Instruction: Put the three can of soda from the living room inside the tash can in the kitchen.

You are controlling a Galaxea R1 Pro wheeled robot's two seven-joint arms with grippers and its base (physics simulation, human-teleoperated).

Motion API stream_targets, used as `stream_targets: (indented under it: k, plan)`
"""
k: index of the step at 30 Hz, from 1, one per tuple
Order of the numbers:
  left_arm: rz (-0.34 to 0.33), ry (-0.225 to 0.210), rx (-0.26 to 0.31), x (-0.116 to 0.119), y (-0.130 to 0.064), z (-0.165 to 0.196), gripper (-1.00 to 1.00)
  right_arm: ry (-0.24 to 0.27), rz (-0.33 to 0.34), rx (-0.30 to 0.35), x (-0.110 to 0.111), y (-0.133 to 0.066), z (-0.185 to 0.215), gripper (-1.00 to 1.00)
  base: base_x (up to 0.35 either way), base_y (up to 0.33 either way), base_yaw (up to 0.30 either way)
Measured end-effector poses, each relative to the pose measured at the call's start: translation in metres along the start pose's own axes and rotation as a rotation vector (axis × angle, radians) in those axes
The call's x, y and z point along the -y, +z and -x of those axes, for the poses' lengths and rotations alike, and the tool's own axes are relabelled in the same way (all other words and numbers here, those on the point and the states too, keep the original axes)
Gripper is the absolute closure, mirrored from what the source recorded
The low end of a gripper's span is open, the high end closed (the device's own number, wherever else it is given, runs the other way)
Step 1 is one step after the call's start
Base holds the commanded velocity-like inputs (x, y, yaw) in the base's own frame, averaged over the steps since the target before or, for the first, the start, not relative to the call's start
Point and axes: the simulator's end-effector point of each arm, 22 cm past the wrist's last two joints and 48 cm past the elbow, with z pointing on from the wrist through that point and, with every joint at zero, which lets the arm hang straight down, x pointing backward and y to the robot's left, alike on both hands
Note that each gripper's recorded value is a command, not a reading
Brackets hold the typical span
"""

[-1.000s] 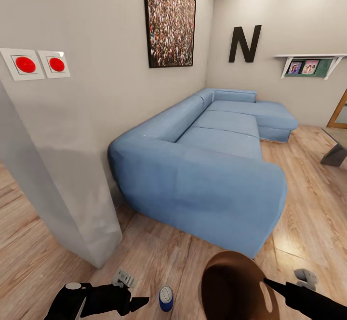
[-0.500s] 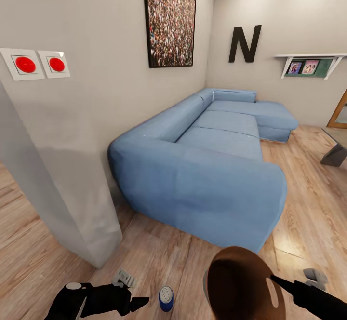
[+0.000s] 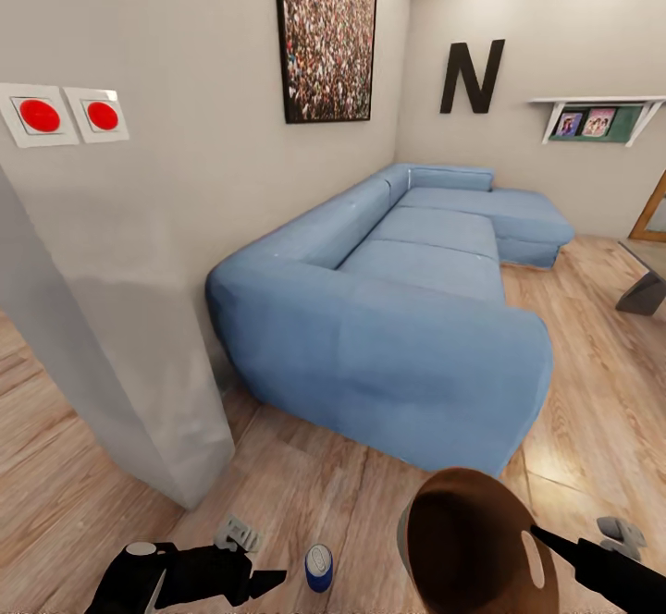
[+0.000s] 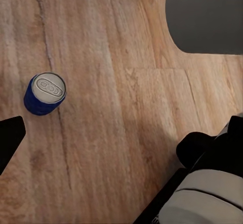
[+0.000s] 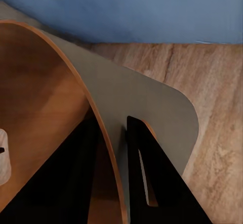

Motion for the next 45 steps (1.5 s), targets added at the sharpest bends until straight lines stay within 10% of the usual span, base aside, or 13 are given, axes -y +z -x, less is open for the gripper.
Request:
stream_targets:
  k: [45]
  plan:
    - [-0.013, -0.049, -0.050, -0.007, 0.014, -0.024, -1.00, 0.048, -0.039, -0.006, 0.026, -0.005, -0.004, 1.00, 0.000, 0.000, 0.000]
